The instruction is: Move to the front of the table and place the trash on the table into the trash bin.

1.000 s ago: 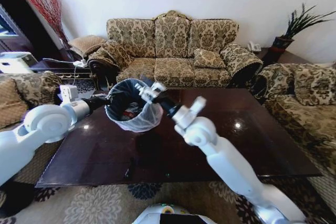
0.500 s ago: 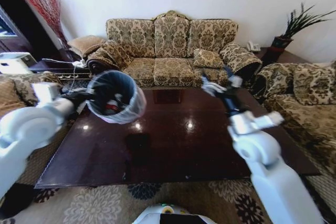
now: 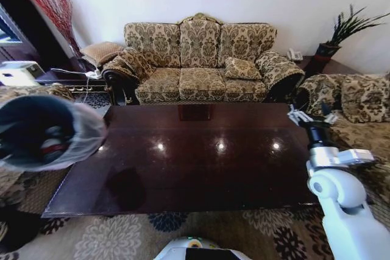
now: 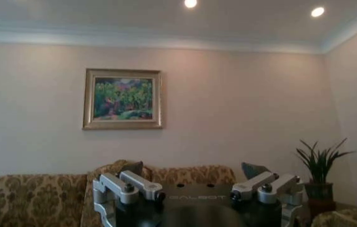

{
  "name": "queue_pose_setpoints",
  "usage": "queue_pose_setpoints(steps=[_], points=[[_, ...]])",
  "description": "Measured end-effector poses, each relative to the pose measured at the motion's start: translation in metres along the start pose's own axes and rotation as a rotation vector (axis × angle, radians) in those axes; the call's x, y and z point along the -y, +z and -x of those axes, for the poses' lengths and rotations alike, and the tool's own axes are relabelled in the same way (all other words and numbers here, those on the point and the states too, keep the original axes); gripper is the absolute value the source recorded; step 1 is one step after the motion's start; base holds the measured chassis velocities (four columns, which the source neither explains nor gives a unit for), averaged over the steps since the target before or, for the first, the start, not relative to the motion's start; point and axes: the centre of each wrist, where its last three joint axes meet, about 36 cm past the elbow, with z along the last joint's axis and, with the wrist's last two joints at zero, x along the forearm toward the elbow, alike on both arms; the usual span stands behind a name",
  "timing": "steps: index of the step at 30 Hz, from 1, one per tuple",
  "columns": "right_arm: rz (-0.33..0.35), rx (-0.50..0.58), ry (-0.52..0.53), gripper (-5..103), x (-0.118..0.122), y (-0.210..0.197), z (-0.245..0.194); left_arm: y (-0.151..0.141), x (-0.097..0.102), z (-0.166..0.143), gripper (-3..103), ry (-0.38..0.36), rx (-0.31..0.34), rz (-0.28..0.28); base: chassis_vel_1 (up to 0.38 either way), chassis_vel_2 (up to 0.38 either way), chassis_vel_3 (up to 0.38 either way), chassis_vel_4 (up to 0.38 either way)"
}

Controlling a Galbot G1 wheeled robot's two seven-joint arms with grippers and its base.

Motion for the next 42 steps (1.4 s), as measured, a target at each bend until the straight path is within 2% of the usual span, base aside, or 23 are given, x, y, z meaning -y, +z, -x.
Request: queue_pose_setpoints(steps=[4, 5, 6, 7, 9, 11, 12, 14, 16, 19, 20, 22, 23, 25, 26, 28, 29, 31, 32, 33, 35, 38, 42], points=[[-0.003, 0.0, 0.056, 100, -0.003, 0.026, -0.015, 0.016, -0.053, -0.002, 0, -0.23, 0.015, -0.066, 0.0, 0.0, 0.0, 0.0], [-0.003, 0.0, 0.056, 100, -0.003, 0.026, -0.015, 0.016, -0.053, -0.002, 0, -0.23, 0.015, -0.066, 0.0, 0.0, 0.0, 0.0], [-0.003, 0.001, 0.062, 100, -0.003, 0.028, -0.017, 0.021, -0.061, -0.001, 0, -0.274, 0.021, -0.068, 0.0, 0.0, 0.0, 0.0], [0.003, 0.0, 0.075, 100, -0.003, 0.033, -0.02, 0.033, -0.081, 0.001, 0, -0.37, 0.034, -0.057, 0.0, 0.0, 0.0, 0.0], [0.022, 0.005, 0.094, 100, 0.0, 0.04, -0.021, 0.054, -0.113, 0.001, 0, -0.502, 0.04, -0.033, 0.0, 0.0, 0.0, 0.0], [0.025, 0.008, 0.1, 100, 0.001, 0.043, -0.02, 0.06, -0.121, 0.001, 0, -0.532, 0.033, -0.035, 0.0, 0.0, 0.0, 0.0], [0.024, 0.017, 0.106, 100, 0.004, 0.047, -0.018, 0.075, -0.138, 0.001, 0, -0.594, 0.011, -0.049, 0.0, 0.0, 0.0, 0.0], [0.024, 0.02, 0.107, 100, 0.005, 0.048, -0.018, 0.08, -0.143, 0.002, 0, -0.611, 0.002, -0.056, 0.0, 0.0, 0.0, 0.0], [0.025, 0.016, 0.112, 100, 0.007, 0.05, -0.017, 0.112, -0.163, 0.004, 0, -0.682, -0.062, -0.088, 0.0, 0.0, 0.0, 0.0], [0.021, 0.007, 0.115, 100, 0.008, 0.053, -0.018, 0.141, -0.171, 0.0, 0, -0.721, -0.119, -0.098, 0.0, 0.0, 0.0, 0.0], [0.019, 0.001, 0.129, 100, 0.012, 0.059, -0.021, 0.19, -0.177, -0.012, 0, -0.764, -0.235, -0.123, 0.0, 0.0, 0.0, 0.0], [0.022, 0.01, 0.145, 100, 0.015, 0.06, -0.021, 0.23, -0.175, -0.023, 0, -0.779, -0.332, -0.143, 0.0, 0.0, 0.0, 0.0], [0.022, 0.01, 0.145, 100, 0.015, 0.06, -0.021, 0.23, -0.175, -0.023, 0, -0.779, -0.332, -0.143, 0.0, 0.0, 0.0, 0.0], [0.022, 0.02, 0.156, 100, 0.018, 0.06, -0.02, 0.273, -0.168, -0.032, 0, -0.784, -0.437, -0.163, 0.0, 0.0, 0.0, 0.0], [0.022, 0.02, 0.156, 100, 0.018, 0.06, -0.02, 0.273, -0.168, -0.032, 0, -0.784, -0.437, -0.163, 0.0, 0.0, 0.0, 0.0], [0.022, 0.021, 0.159, 100, 0.019, 0.06, -0.021, 0.326, -0.156, -0.044, 0, -0.779, -0.565, -0.183, 0.0, 0.0, 0.0, 0.0], [0.022, 0.021, 0.159, 100, 0.019, 0.06, -0.021, 0.326, -0.156, -0.044, 0, -0.779, -0.565, -0.183, 0.0, 0.0, 0.0, 0.0], [0.02, 0.017, 0.157, 100, 0.019, 0.06, -0.023, 0.373, -0.143, -0.058, 0, -0.763, -0.673, -0.184, 0.0, 0.0, 0.0, 0.0], [0.02, 0.017, 0.157, 100, 0.019, 0.06, -0.023, 0.373, -0.143, -0.058, 0, -0.763, -0.673, -0.184, 0.0, 0.0, 0.0, 0.0], [0.017, 0.014, 0.154, 100, 0.019, 0.06, -0.024, 0.396, -0.134, -0.065, 0, -0.75, -0.723, -0.176, 0.0, 0.0, 0.0, 0.0], [0.012, 0.012, 0.149, 100, 0.019, 0.059, -0.026, 0.418, -0.122, -0.072, 0, -0.723, -0.774, -0.174, 0.0, 0.0, 0.0, 0.0], [0.0, 0.005, 0.145, 100, 0.019, 0.058, -0.03, 0.433, -0.116, -0.076, 0, -0.702, -0.808, -0.17, 0.0, 0.0, 0.0, 0.0], [-0.109, -0.014, 0.077, 100, 0.025, 0.063, -0.043, 0.459, -0.112, -0.085, 0, -0.637, -0.835, -0.158, 0.0, 0.0, 0.0, 0.0]])
